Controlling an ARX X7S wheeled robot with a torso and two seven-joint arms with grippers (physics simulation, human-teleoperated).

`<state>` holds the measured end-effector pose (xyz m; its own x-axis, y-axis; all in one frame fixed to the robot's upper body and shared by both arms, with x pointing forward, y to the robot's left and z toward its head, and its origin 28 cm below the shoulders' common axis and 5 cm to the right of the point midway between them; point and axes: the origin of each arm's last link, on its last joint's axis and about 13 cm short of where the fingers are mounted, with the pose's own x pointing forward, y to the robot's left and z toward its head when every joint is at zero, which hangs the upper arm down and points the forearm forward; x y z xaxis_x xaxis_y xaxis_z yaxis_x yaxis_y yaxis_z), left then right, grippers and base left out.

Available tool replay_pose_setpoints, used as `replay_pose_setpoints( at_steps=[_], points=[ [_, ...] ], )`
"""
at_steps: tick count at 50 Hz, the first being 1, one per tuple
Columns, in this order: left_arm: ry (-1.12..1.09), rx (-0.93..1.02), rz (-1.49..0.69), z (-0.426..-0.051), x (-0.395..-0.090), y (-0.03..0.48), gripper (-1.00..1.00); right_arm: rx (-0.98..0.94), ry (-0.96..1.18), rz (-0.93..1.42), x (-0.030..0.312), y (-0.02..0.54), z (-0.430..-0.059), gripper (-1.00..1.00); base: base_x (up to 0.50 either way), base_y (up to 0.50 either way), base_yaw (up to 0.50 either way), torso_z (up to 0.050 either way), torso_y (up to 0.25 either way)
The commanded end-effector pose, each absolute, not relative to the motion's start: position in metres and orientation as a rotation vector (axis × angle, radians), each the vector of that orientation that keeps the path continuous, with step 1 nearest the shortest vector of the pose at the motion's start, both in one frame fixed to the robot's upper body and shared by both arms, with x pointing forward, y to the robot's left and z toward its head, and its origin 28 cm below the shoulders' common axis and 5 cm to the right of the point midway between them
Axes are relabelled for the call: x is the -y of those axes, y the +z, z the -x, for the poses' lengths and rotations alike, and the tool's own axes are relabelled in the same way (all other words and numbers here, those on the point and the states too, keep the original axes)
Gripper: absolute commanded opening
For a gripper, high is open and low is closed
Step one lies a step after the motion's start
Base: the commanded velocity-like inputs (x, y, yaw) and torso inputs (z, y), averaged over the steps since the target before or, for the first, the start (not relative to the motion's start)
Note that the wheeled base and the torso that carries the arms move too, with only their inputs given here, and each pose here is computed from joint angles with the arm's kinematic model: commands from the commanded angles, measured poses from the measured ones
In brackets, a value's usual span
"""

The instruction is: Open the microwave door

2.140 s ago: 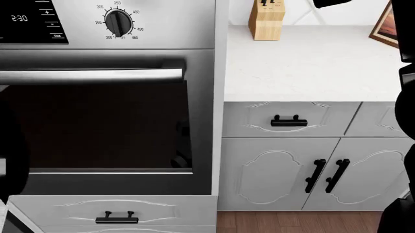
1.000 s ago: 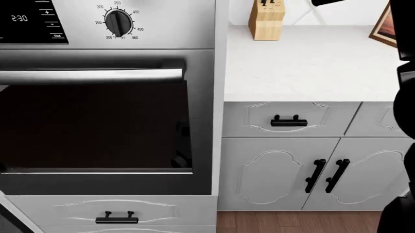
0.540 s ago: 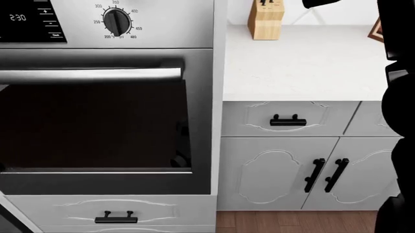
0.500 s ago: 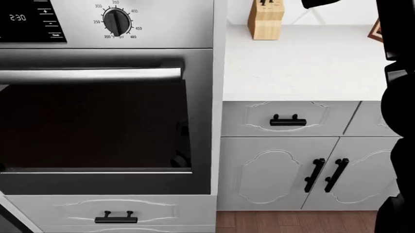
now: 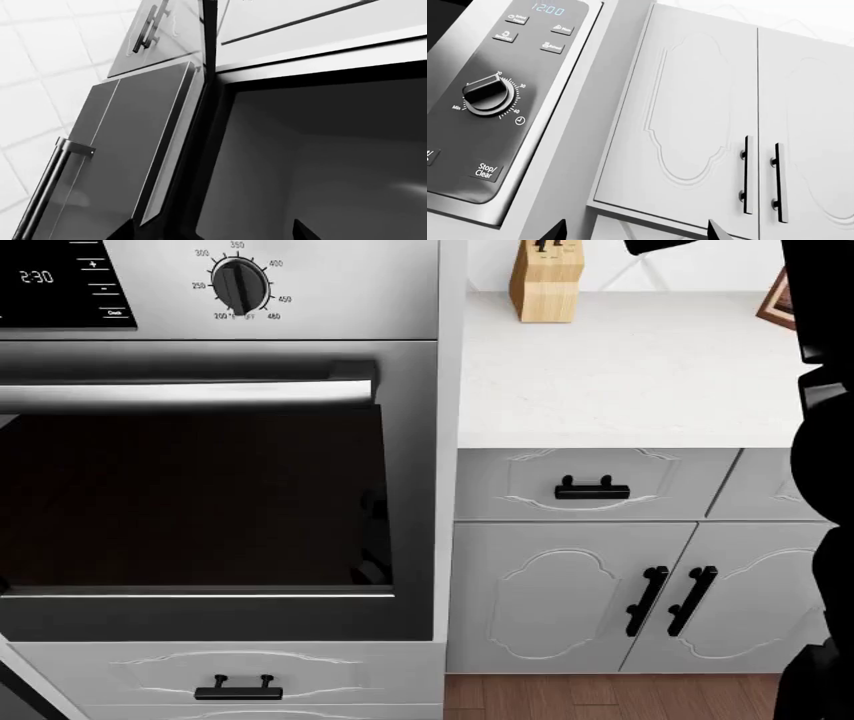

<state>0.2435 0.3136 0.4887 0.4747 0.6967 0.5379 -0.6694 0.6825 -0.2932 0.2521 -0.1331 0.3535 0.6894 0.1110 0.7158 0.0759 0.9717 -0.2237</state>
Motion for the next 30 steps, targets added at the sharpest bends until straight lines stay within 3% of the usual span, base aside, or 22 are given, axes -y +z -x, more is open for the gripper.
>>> replay_pose_setpoints(
  at_steps=[1, 30],
  points=[
    [0.918, 0.671, 0.034, -0.228, -0.337, 0.490, 1.00, 0.814, 0.022, 0.246, 0.133, 0.355, -0.251, 1.00, 0.00, 0.00, 0.00, 0.000, 0.000],
    [1.102, 0.530, -0.009, -0.235, -0.389, 0.473, 1.00, 0.815, 0.036, 0.254, 0.128, 0.357, -0.253, 1.00, 0.00, 0.00, 0.00, 0.000, 0.000]
  ],
)
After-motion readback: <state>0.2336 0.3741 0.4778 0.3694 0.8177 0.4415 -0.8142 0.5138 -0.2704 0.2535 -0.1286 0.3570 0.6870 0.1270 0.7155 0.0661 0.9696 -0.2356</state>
